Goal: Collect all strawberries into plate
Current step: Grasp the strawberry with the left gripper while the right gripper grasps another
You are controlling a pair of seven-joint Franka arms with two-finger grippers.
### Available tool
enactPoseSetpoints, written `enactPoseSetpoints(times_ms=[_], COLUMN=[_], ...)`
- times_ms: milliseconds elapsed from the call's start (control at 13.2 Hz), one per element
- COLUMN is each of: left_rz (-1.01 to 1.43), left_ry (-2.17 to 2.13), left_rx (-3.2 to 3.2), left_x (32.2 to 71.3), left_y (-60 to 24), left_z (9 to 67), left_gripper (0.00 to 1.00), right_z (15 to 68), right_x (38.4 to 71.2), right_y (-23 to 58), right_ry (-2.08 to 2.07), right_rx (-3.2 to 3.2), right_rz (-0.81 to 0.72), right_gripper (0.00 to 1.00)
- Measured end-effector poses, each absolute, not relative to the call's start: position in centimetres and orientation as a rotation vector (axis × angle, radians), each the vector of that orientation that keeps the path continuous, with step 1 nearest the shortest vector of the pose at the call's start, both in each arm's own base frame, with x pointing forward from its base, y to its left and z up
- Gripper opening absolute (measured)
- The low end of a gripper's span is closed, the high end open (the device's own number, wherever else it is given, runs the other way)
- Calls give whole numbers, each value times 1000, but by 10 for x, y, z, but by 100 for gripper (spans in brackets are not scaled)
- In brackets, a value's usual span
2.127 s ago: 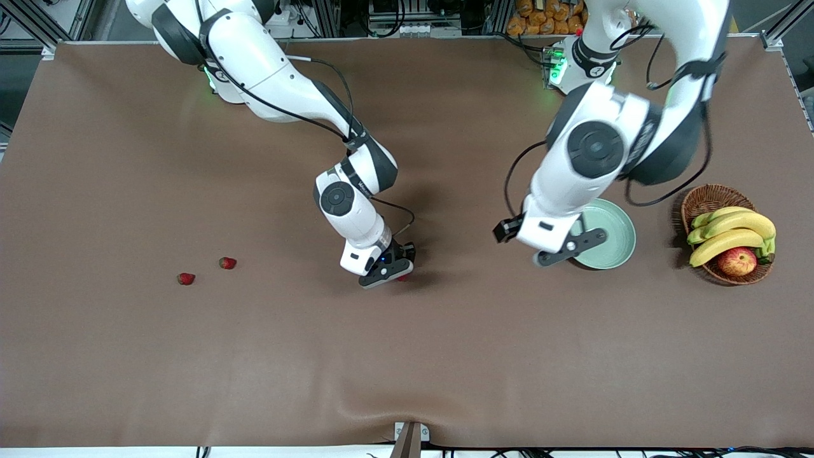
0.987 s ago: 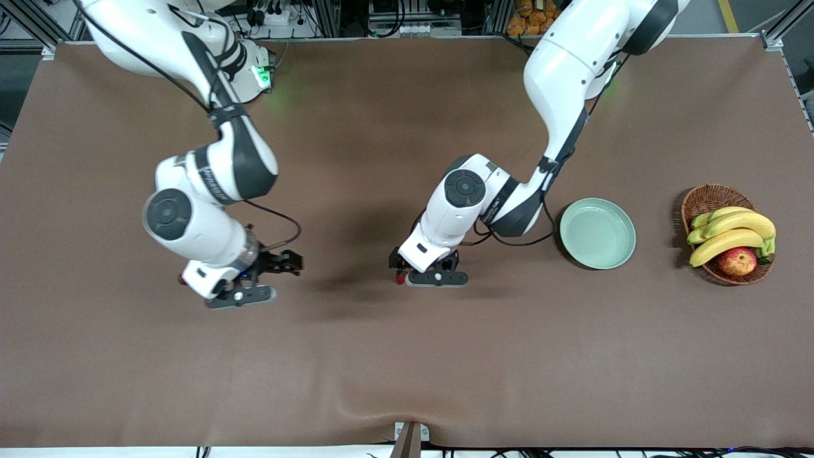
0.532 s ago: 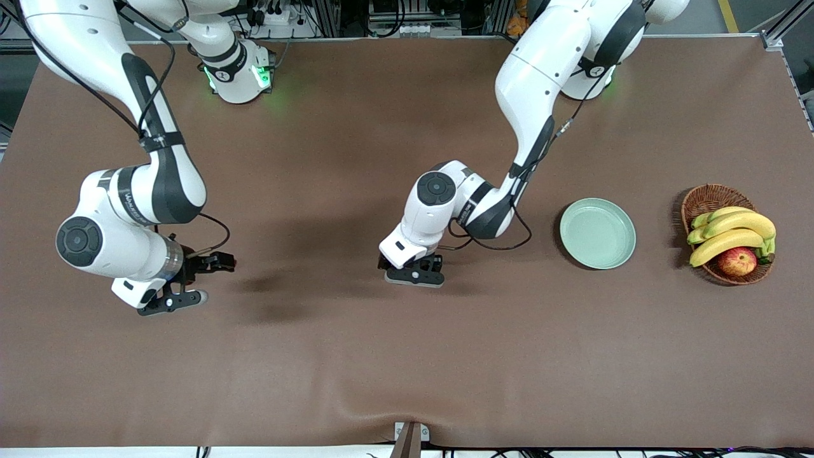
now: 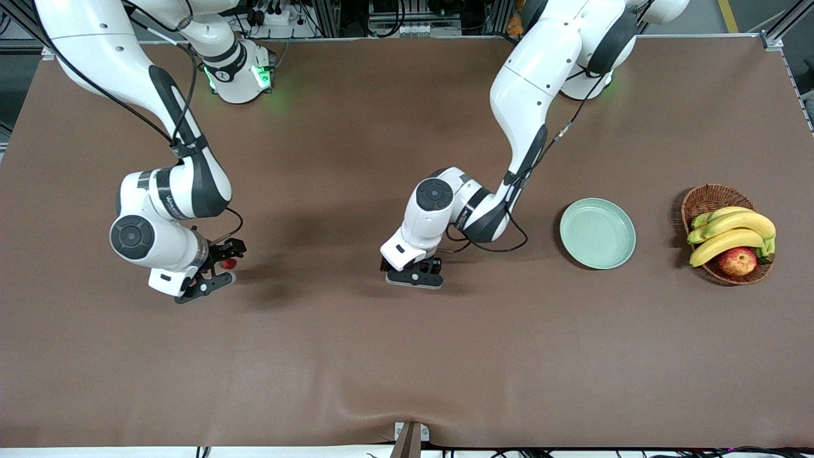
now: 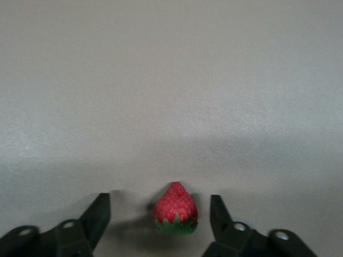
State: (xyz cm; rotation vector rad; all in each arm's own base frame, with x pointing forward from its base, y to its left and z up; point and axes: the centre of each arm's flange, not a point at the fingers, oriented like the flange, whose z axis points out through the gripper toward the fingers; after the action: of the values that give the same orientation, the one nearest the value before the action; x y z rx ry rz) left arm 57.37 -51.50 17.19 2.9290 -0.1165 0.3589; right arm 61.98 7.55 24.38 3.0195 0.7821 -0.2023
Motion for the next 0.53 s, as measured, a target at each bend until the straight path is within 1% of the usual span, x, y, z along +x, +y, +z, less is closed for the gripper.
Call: enactPoseSetpoints(times_ms=[76, 304, 380, 456, 532], left_rz=[358, 360, 362, 365, 366], left_ry=[-121, -124, -124, -124, -126], left_rx=[2929, 2928, 2927, 2928, 2928], left_x=[572, 571, 572, 572, 571], left_y=[-516, -517, -517, -517, -518], left_z=[170, 170, 169, 169, 169], left_gripper=[81, 76, 76, 70, 70], right_z=[235, 211, 203, 196, 189], right_x=[618, 618, 618, 618, 617], right_y=[72, 64, 57, 48, 39], right_ry=[867, 1074, 1118, 1151, 1170], right_rx=[3000, 2940, 2928, 2919, 2917], right_rz=[-191, -185, -192, -204, -220], right_gripper=[100, 100, 100, 100, 100])
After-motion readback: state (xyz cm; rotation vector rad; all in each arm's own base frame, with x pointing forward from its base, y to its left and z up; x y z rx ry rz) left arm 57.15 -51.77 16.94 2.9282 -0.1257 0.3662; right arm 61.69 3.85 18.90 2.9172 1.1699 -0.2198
